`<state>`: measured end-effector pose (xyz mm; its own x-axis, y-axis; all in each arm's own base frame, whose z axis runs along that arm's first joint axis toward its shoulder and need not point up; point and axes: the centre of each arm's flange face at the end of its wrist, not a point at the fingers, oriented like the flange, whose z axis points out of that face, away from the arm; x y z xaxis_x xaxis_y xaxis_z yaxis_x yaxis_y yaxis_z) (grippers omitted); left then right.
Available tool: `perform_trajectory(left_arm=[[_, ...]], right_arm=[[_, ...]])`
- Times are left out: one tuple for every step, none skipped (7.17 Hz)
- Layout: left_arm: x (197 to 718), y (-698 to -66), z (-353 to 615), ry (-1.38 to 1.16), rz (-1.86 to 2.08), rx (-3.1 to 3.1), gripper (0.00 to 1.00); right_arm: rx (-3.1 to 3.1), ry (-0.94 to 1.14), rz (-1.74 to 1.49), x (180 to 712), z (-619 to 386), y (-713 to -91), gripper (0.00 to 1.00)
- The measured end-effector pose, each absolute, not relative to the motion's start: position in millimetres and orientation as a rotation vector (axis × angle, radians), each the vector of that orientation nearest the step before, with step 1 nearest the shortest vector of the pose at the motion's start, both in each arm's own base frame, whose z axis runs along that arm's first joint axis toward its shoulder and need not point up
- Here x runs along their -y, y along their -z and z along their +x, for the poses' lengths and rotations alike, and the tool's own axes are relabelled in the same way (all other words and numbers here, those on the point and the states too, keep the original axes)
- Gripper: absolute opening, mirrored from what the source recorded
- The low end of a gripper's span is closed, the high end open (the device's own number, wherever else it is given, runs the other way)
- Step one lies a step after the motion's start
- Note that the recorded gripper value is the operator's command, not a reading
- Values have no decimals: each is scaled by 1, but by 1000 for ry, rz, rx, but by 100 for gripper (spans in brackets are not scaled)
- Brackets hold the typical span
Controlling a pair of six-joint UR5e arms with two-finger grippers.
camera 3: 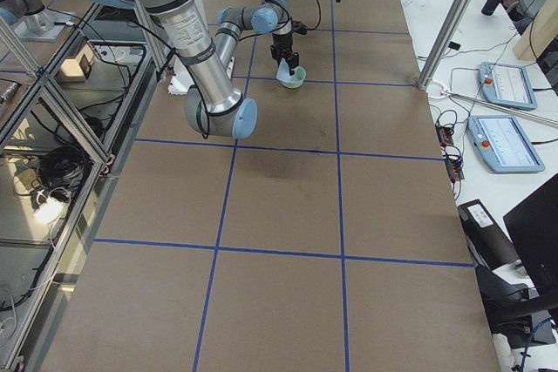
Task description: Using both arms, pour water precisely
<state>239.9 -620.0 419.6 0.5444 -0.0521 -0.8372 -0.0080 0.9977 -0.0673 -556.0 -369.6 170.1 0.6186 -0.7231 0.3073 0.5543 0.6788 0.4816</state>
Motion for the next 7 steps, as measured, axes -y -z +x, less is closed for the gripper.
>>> perform_trajectory(left_arm=[[620, -420, 240, 27, -67, -995, 99], [619, -422, 239, 27, -67, -994, 99], [619, -422, 239, 28, -69, -994, 99], [619, -423, 239, 28, -69, -994, 99], [618, -424, 239, 28, -70, -994, 99], [618, -425, 239, 28, -70, -994, 99], [617, -426, 238, 27, -69, -995, 99]], right_arm=[[470, 780, 333, 374, -570, -165, 25], [420, 820, 305, 377, -579, -155, 24], [376, 853, 288, 379, -586, -151, 22], [329, 887, 279, 380, -594, -154, 22], [284, 926, 270, 379, -598, -152, 22], [244, 961, 261, 378, -600, -147, 22], [203, 991, 256, 376, -604, -145, 22]])
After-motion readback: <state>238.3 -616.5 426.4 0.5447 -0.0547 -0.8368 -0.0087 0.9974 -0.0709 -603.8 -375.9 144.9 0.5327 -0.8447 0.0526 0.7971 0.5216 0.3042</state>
